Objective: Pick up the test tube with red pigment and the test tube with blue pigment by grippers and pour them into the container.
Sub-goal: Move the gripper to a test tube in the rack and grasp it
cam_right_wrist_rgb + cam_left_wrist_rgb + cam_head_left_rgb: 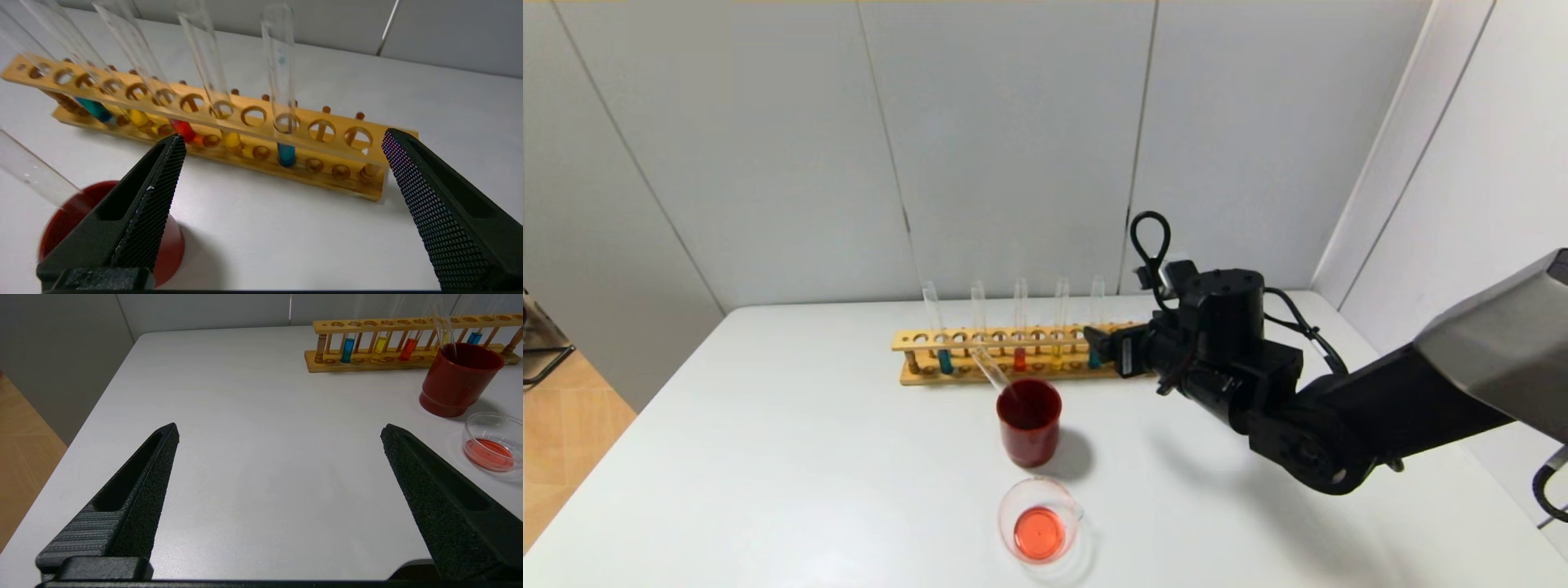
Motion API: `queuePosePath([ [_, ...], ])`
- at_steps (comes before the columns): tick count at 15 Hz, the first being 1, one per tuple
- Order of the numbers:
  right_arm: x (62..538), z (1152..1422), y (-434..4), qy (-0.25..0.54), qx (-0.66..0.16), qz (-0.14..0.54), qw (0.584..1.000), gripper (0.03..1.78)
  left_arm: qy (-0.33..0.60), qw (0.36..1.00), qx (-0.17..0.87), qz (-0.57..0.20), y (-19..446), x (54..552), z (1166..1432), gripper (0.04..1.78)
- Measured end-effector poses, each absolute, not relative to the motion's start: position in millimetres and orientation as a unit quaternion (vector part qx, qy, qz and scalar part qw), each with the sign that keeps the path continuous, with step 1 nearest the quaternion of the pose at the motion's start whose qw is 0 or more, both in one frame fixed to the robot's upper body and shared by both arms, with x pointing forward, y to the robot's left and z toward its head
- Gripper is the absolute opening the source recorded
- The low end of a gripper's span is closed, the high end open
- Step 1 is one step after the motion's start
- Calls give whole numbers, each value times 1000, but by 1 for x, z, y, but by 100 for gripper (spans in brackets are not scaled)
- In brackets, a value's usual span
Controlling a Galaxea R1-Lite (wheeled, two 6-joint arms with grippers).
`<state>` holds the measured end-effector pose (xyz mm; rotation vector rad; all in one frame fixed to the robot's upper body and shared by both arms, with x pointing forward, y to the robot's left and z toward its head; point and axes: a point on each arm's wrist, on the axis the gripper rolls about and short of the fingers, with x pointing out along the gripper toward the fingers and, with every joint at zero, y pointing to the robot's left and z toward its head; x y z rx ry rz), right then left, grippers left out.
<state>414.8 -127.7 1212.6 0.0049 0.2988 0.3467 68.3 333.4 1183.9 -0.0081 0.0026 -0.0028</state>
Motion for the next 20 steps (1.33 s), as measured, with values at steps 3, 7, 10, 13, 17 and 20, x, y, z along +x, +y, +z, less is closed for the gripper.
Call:
queuePosePath([
  [3,420,1196,-128,167,-5,169,971,175,1,1000,-4,-2,333,68,1184,175],
  [7,442,1186,-123,163,-3,164,973,175,1,1000,-4,-2,333,68,1184,175],
  [10,468,1184,-124,150,-1,150,977,175,1,1000,-4,-2,333,68,1184,175],
  [13,484,1178,-124,151,-2,143,978,175,1,1000,-4,-2,333,68,1184,175],
  [17,495,1179,-119,138,-12,147,979,175,1,1000,-4,-2,333,68,1184,175],
  [20,499,1183,-115,136,-16,150,979,175,1,1000,-4,-1,333,68,1184,175],
])
